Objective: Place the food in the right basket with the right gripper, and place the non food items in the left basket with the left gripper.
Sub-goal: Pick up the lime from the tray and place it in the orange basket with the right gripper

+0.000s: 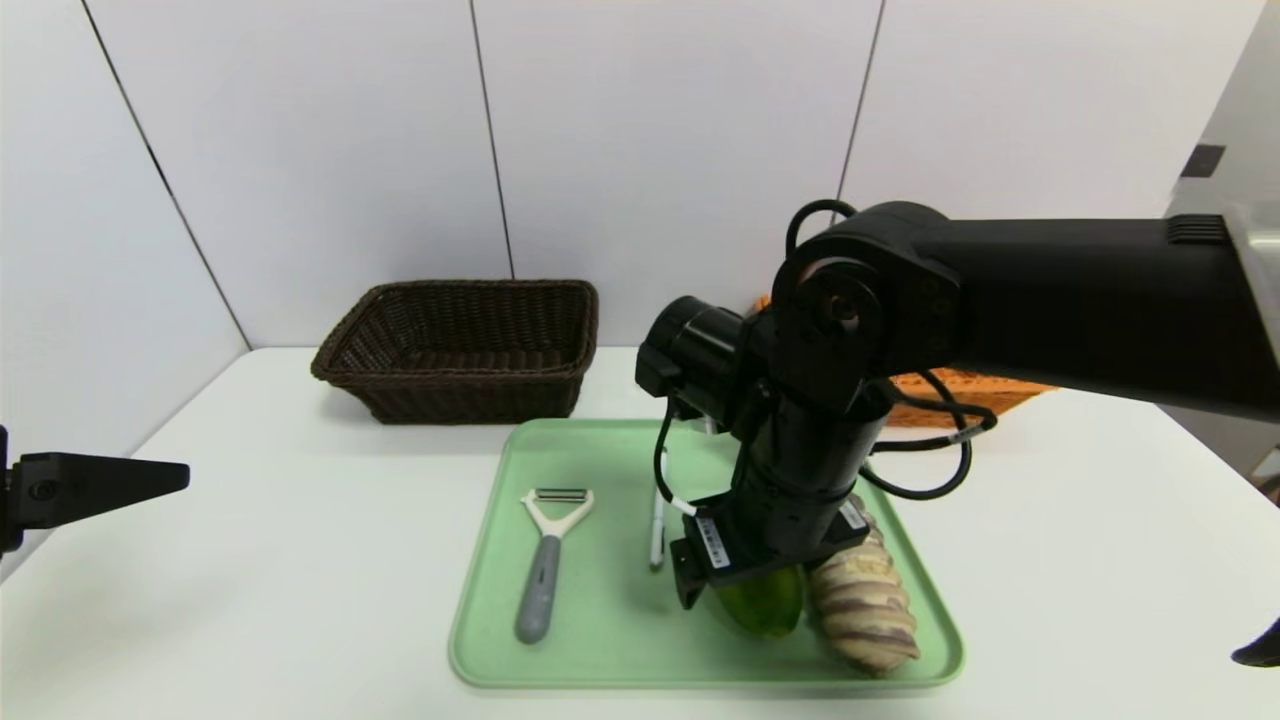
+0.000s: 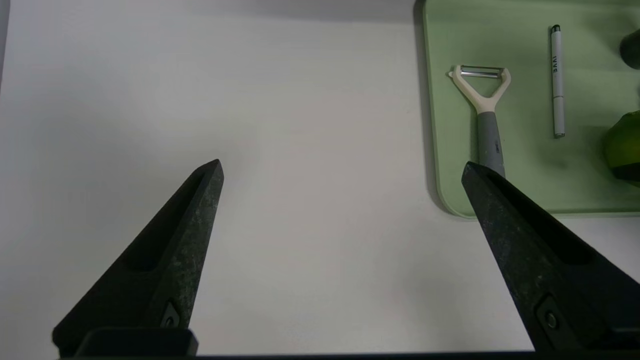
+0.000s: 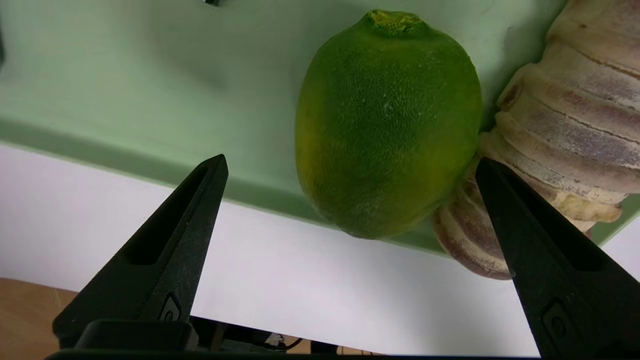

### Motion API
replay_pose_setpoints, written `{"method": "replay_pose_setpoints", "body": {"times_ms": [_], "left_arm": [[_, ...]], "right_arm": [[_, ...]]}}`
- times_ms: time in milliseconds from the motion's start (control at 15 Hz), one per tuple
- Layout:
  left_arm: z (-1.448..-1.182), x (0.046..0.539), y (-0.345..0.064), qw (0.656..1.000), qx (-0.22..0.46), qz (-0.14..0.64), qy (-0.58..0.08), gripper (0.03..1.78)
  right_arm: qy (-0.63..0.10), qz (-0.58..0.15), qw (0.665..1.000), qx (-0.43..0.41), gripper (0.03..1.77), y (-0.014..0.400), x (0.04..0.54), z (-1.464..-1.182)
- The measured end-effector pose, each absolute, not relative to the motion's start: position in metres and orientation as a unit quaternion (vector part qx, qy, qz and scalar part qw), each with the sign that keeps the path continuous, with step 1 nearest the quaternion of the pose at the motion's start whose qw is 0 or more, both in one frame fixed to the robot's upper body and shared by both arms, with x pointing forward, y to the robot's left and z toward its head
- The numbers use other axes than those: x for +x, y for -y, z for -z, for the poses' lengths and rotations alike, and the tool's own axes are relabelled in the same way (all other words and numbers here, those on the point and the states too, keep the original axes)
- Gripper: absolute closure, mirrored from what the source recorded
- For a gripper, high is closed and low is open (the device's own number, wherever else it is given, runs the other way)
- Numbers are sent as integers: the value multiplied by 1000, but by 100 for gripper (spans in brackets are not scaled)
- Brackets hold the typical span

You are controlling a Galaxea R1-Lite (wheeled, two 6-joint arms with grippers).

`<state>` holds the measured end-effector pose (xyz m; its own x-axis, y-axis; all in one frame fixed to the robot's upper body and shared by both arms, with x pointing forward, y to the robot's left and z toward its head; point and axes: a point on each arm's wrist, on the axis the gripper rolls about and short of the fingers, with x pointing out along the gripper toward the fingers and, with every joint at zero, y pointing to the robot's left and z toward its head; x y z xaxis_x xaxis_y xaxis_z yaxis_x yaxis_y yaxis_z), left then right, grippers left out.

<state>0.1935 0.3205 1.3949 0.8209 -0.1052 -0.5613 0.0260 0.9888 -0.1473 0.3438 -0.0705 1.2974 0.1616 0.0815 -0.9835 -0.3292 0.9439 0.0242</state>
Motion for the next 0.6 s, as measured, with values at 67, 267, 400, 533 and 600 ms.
{"method": "replay_pose_setpoints", "body": {"times_ms": [67, 267, 400, 533, 600], "left_arm": [[-1395, 193, -321, 952, -66, 35, -297, 12], [-1394, 192, -321, 952, -66, 35, -297, 12], [-1393, 191, -321, 952, -66, 34, -298, 12], [-1392, 190, -321, 951, -66, 34, -299, 12], [-1391, 190, -321, 951, -66, 35, -299, 12]], "right_arm": [[-634, -134, 756, -98, 9, 70, 346, -1295], [-626, -138, 762, -92, 9, 66, 352, -1290], [-628, -138, 760, -96, 9, 65, 354, -1286], [-629, -137, 759, -96, 9, 64, 354, -1284], [-631, -136, 758, -97, 9, 64, 355, -1282]]}}
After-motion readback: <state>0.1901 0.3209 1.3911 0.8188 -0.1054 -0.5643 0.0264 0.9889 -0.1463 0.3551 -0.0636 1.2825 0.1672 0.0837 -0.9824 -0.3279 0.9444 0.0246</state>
